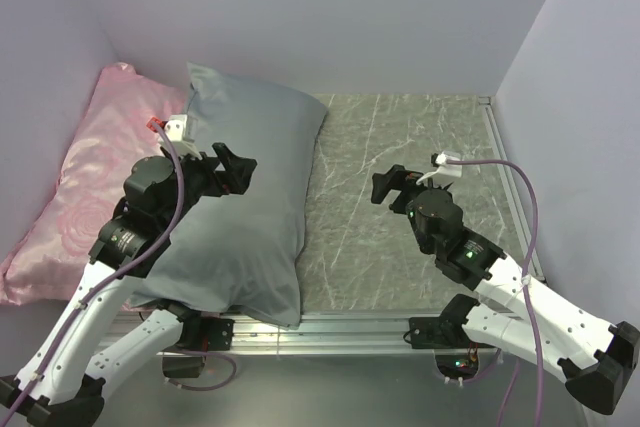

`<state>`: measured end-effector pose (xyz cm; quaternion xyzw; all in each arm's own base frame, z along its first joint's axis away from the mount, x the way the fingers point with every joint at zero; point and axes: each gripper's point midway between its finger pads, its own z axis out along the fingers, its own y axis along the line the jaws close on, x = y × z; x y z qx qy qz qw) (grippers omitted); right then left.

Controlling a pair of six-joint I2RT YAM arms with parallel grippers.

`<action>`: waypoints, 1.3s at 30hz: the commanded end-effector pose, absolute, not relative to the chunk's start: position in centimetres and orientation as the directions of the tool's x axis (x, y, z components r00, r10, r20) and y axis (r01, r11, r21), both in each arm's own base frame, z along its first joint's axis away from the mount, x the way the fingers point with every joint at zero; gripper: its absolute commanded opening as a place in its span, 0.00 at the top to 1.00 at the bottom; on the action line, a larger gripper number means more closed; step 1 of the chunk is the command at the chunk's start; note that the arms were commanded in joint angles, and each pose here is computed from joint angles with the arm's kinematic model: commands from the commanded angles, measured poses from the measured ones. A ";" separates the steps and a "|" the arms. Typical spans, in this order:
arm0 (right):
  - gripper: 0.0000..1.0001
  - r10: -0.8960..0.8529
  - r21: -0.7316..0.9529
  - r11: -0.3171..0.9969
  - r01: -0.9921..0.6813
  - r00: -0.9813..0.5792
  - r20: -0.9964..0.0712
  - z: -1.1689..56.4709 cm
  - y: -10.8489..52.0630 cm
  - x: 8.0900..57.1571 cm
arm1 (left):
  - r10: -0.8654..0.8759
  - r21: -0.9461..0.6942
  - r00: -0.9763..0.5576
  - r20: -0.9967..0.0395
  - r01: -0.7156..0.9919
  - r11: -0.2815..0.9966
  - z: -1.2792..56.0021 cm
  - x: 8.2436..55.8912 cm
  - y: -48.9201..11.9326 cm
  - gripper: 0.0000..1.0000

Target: Remove the pillowcase from the pillow

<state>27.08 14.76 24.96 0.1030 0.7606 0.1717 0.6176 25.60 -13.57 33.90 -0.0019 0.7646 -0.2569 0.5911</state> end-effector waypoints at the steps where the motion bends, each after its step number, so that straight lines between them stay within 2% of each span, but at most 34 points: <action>1: 0.00 0.360 0.382 0.920 -0.082 -0.206 -0.910 25.8 14.9 26.9 | -0.310 -0.382 -0.254 -0.916 0.314 0.869 35.7 25.5 -13.3 0.01; 4: 0.00 0.337 0.370 0.918 -0.138 -0.218 -0.916 26.0 15.9 26.8 | -0.306 -0.377 -0.253 -0.918 0.311 0.873 35.9 25.5 -13.1 0.01; 9: 0.00 0.246 0.337 0.881 -0.332 -0.287 -0.926 26.1 20.7 26.4 | -0.332 -0.388 -0.226 -0.916 0.282 0.878 36.8 25.4 -12.4 0.01; 17: 0.00 0.182 0.372 0.720 -0.586 -0.359 -0.916 27.7 31.2 24.9 | -0.389 -0.389 -0.157 -0.908 -0.029 0.921 37.3 25.6 -6.7 0.01; 20: 0.00 0.106 0.366 0.681 -0.635 -0.409 -0.906 25.9 35.4 24.2 | -0.398 -0.372 -0.179 -0.900 -0.164 0.914 35.0 25.7 -4.9 0.01; 22: 0.00 0.087 0.355 0.675 -0.647 -0.407 -0.909 25.7 37.1 23.5 | -0.412 -0.375 -0.222 -0.884 -0.192 0.907 32.7 25.7 -5.1 0.01; 25: 0.00 0.033 0.345 0.665 -0.663 -0.435 -0.900 23.4 39.6 21.9 | -0.433 -0.387 -0.259 -0.863 -0.211 0.898 29.7 25.9 -5.6 0.01; 28: 0.00 0.023 0.407 0.636 -0.656 -0.511 -0.859 20.8 41.7 21.0 | -0.440 -0.384 -0.306 -0.844 -0.227 0.895 27.7 26.2 -6.2 0.01; 33: 0.01 0.010 0.432 0.659 -0.615 -0.568 -0.823 17.0 43.9 21.3 | -0.443 -0.398 -0.347 -0.827 -0.197 0.896 25.4 26.5 -7.3 0.01; 36: 0.09 0.034 0.441 0.691 -0.573 -0.584 -0.811 16.1 43.9 22.2 | -0.453 -0.417 -0.375 -0.809 -0.178 0.891 24.1 26.5 -8.2 0.01; 38: 0.36 0.075 0.457 0.714 -0.531 -0.590 -0.804 16.5 43.0 23.2 | -0.460 -0.429 -0.392 -0.796 -0.169 0.887 23.6 26.6 -8.6 0.01; 39: 0.55 0.091 0.450 0.742 -0.497 -0.590 -0.802 16.3 42.1 23.7 | -0.463 -0.435 -0.399 -0.792 -0.164 0.885 23.2 26.5 -8.8 0.02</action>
